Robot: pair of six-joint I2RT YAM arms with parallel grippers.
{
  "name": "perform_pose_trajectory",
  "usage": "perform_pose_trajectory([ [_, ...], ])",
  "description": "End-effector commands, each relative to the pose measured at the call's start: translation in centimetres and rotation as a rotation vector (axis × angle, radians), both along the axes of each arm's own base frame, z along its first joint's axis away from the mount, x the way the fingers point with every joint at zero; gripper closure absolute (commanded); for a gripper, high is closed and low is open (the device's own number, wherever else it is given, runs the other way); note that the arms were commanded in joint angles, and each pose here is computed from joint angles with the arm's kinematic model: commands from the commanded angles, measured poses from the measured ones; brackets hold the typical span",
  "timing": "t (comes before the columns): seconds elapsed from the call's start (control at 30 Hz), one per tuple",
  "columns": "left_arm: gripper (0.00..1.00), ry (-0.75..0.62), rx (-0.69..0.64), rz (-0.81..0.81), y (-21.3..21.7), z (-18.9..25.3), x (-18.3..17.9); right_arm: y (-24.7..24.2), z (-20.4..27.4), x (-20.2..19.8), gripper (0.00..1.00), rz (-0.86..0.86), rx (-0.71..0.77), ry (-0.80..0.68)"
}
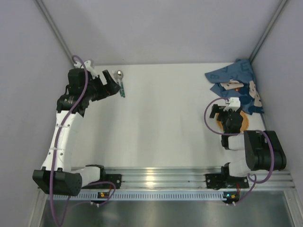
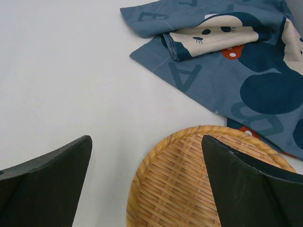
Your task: Set the dinner table for one person
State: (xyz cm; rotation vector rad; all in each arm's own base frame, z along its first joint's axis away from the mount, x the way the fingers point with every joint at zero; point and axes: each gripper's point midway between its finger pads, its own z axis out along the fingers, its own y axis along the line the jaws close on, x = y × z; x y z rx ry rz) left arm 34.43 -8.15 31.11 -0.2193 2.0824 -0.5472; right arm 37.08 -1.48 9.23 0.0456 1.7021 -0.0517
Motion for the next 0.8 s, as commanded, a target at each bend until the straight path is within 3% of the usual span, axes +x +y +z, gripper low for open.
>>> perform_pose_trajectory([
  [0.0,0.01,0.201,-0.035,0.022,-0.1,-3.6,-2.8,0.4,2.7,1.2,0.0,0.014,-0.011,-0.094],
  [0.17,0.02,0.141,-0.088,0.033,-0.5,-2.5,-3.7,0.5,3.9,1.4,0.0,-0.043,-0.04,-0.107],
  [0.2,0.02,0.159,-0.091,0.032,-0.5,-2.9,-3.9,0.8,2.4,1.0,0.0,-0.049,-0.061,-0.005],
  [0.27,0.02,0.19,-0.109,0.026,-0.8,-3.7,-4.0,0.9,7.3,3.6,0.0,-0.103,-0.063,-0.007],
  [0.3,0.02,0.188,-0.115,0.022,-1.0,-3.7,-4.0,1.4,6.0,3.4,0.0,-0.083,-0.07,0.131],
  [0.33,0.02,0.189,-0.126,0.011,-1.2,-3.9,-4.2,2.1,11.5,5.9,0.0,-0.07,-0.044,0.059],
  [0.4,0.02,0.181,-0.135,0.019,-1.2,-3.9,-4.0,3.5,14.9,7.1,0.0,-0.026,0.015,0.019],
  [0.43,0.02,0.18,-0.14,0.022,-1.3,-4.0,-3.9,3.7,17.8,7.7,0.0,-0.032,0.07,-0.051],
  [0.47,0.02,0.182,-0.146,0.02,-1.4,-4.0,-3.7,2.0,18.5,8.1,0.0,-0.172,0.286,-0.101],
  [0.53,0.02,0.184,-0.149,0.021,-1.4,-3.9,-3.4,0.0,18.2,9.2,0.0,-0.286,0.538,-0.11],
  [0.6,0.03,0.177,-0.149,0.023,-1.4,-3.6,-3.1,-1.0,12.6,10.9,0.0,-0.267,0.631,0.143],
  [0.63,0.03,0.172,-0.144,0.027,-1.3,-3.5,-3.0,-1.6,16.6,13.1,0.0,-0.283,0.623,0.144],
  [0.67,0.03,0.175,-0.141,0.034,-1.2,-3.4,-3.0,-2.7,11.0,14.5,0.0,-0.375,0.549,0.328],
  [0.7,0.03,0.172,-0.14,0.039,-1.1,-3.3,-2.9,-2.5,7.6,12.6,0.0,-0.421,0.498,0.552],
  [0.73,0.04,0.167,-0.145,0.037,-1.2,-3.3,-3.1,-2.7,11.5,15.2,0.0,-0.392,0.48,0.518],
  [0.77,0.04,0.163,-0.151,0.039,-1.2,-3.2,-3.2,-2.8,6.4,16.0,0.0,-0.401,0.426,0.672],
])
